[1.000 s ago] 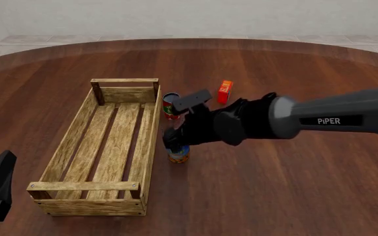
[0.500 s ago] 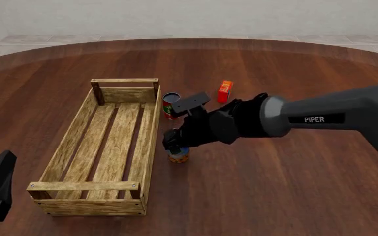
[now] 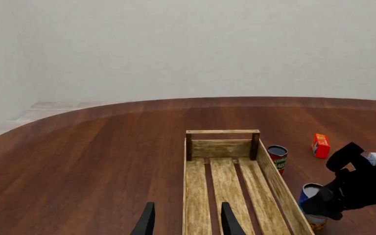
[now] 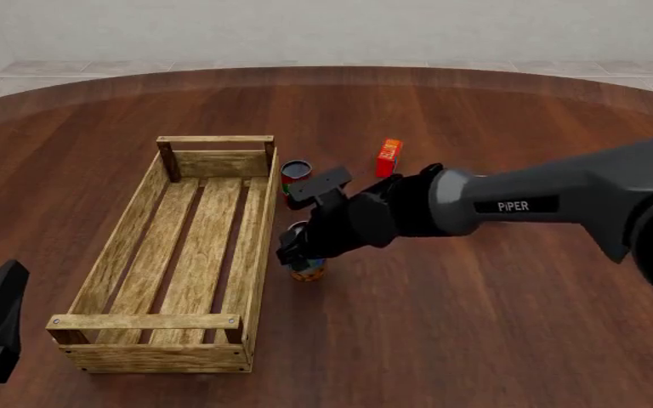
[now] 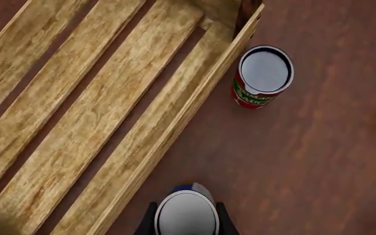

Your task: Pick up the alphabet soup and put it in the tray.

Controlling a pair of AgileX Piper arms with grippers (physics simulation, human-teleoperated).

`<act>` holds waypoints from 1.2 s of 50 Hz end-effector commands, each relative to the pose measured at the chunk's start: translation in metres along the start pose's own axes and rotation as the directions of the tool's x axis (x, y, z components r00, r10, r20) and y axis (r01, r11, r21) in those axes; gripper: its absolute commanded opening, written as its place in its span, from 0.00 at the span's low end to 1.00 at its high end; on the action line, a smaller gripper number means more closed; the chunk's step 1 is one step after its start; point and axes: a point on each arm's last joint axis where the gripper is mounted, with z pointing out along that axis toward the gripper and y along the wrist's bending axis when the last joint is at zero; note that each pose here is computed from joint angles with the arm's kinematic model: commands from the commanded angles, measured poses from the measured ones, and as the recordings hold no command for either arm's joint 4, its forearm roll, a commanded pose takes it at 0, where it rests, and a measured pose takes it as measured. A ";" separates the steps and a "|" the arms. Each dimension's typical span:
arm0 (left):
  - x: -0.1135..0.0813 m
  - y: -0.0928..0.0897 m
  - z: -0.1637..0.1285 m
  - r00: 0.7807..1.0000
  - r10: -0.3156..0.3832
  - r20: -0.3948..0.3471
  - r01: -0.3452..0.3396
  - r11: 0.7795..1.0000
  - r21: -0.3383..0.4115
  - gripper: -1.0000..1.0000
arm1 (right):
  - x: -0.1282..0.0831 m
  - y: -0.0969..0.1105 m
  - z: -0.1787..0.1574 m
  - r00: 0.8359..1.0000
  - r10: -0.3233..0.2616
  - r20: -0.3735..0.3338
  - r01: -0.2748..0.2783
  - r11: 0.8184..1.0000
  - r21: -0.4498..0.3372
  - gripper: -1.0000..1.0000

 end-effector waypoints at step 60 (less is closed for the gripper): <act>0.000 0.000 0.000 1.000 -0.001 -0.001 0.001 1.000 0.001 1.00 | -0.051 0.024 -0.143 0.976 -0.165 0.141 0.169 0.985 -0.016 0.00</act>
